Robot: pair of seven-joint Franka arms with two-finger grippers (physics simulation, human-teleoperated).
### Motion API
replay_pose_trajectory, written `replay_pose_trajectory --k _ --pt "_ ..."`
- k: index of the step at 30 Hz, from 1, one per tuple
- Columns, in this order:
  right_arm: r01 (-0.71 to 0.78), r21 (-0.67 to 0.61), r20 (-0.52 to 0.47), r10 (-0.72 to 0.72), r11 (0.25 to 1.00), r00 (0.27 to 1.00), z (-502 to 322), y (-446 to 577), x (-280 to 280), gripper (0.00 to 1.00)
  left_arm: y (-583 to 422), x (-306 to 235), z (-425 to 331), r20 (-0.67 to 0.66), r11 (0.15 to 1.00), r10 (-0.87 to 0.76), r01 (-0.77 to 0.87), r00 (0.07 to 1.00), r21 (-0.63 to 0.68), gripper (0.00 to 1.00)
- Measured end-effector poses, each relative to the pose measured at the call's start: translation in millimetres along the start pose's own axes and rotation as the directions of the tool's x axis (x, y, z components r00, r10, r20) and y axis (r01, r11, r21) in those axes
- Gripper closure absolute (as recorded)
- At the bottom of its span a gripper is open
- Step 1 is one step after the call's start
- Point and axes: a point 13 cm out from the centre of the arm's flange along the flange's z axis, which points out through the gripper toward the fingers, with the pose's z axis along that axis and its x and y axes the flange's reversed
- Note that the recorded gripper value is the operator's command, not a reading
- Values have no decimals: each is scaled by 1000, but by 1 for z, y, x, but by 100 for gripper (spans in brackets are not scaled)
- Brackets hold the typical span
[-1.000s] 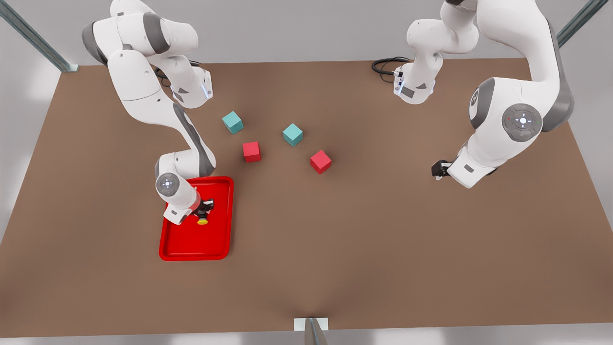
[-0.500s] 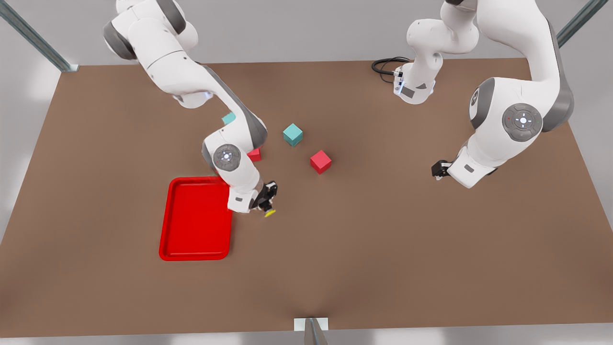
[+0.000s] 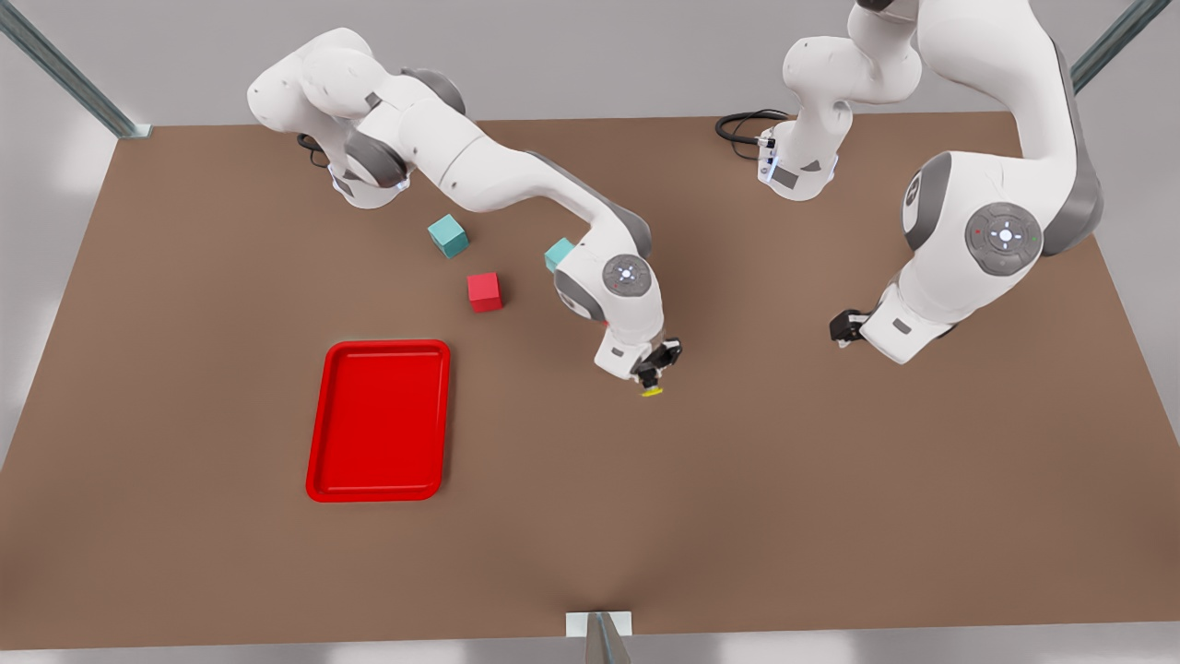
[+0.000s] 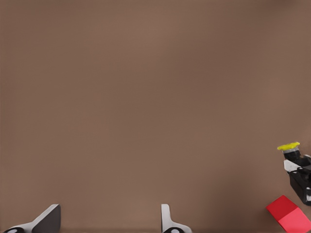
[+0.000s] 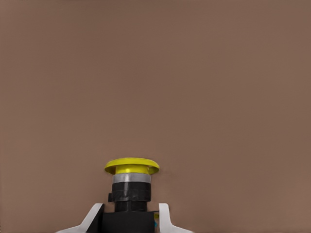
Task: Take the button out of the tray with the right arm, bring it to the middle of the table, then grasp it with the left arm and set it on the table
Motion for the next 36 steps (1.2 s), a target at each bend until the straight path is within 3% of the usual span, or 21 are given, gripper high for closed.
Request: replay_pose_trajectory --k 4,5,6,8,14,17,20,22,25,28,32,36 --pt "-125 21 5 125 992 992 40 7 15 54 0 -1 1 1 1000 -1 1 1000 1 0" --pt "-156 21 9 155 988 988 42 9 16 27 0 -1 1 1 1000 -1 1 1000 1 0" --pt "-186 21 14 186 982 983 43 9 16 7 0 -1 1 2 1000 -1 1 1000 1 0" --pt "-244 18 19 243 970 970 44 10 16 0 0 -2 1 3 1000 -1 1 1000 1 0" --pt "-413 -21 19 413 910 910 24 -1 -7 0 -8 -5 22 -32 1000 -1 1 999 -1 0" --pt "-540 -88 -2 542 837 841 -103 -80 -95 0 -120 -2 90 -105 998 67 -66 992 19 0" --pt "-632 -74 65 636 772 769 -270 -286 -174 0 -220 19 164 -161 996 89 -84 983 35 0" --pt "-631 13 98 627 775 772 -363 -379 -139 0 -263 31 210 -175 997 67 -60 982 49 0" --pt "-562 148 0 569 814 823 -366 -411 -57 0 -288 46 278 -176 999 4 5 984 51 0" --pt "-502 183 -32 515 845 857 -376 -431 -42 0 -293 48 306 -145 995 -71 81 987 65 0" --pt "-274 361 -37 308 891 951 -366 -408 -28 0 -308 54 325 -87 988 -122 129 989 86 0" --pt "-296 342 -59 335 892 940 -381 -460 -37 0 -317 52 335 -37 982 -158 161 987 104 0"
